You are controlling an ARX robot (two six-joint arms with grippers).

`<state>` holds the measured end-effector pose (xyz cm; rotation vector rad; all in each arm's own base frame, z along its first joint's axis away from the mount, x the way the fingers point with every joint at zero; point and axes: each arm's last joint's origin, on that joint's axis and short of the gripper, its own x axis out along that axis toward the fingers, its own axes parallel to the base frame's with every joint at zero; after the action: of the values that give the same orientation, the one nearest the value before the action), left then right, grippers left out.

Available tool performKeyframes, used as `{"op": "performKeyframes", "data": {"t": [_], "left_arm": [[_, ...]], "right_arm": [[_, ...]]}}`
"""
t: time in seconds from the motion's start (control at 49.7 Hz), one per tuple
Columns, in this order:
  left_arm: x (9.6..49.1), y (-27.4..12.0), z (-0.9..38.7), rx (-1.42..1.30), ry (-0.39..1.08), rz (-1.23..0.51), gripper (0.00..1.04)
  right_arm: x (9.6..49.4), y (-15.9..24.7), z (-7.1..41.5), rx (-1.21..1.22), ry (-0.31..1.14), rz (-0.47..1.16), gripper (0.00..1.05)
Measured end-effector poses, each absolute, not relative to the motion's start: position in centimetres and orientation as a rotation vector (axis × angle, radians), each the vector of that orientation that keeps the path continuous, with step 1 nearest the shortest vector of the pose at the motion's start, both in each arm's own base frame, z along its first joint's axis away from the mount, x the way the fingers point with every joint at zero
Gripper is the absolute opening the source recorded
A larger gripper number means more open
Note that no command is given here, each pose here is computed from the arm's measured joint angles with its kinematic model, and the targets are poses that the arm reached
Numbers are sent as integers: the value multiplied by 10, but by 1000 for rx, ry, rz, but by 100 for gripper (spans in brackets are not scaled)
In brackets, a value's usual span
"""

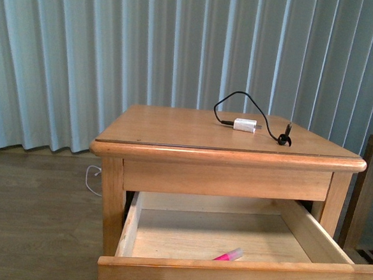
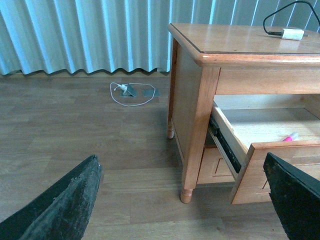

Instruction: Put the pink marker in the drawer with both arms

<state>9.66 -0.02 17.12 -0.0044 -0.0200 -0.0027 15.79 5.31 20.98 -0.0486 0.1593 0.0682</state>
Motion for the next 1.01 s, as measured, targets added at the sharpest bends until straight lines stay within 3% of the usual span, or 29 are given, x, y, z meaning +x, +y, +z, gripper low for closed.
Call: {"op": "performKeyframes", "data": {"t": [0.282, 0.463, 1.006], "left_arm": [[97, 0, 171, -4, -20, -3, 99], [97, 0, 171, -4, -20, -3, 99], [97, 0, 171, -4, -20, -3, 99]], "right_arm": [[176, 60, 190, -146, 469, 176, 96], [207, 63, 173, -125, 581, 214, 96], [304, 84, 124, -9, 675, 143, 96]]}}
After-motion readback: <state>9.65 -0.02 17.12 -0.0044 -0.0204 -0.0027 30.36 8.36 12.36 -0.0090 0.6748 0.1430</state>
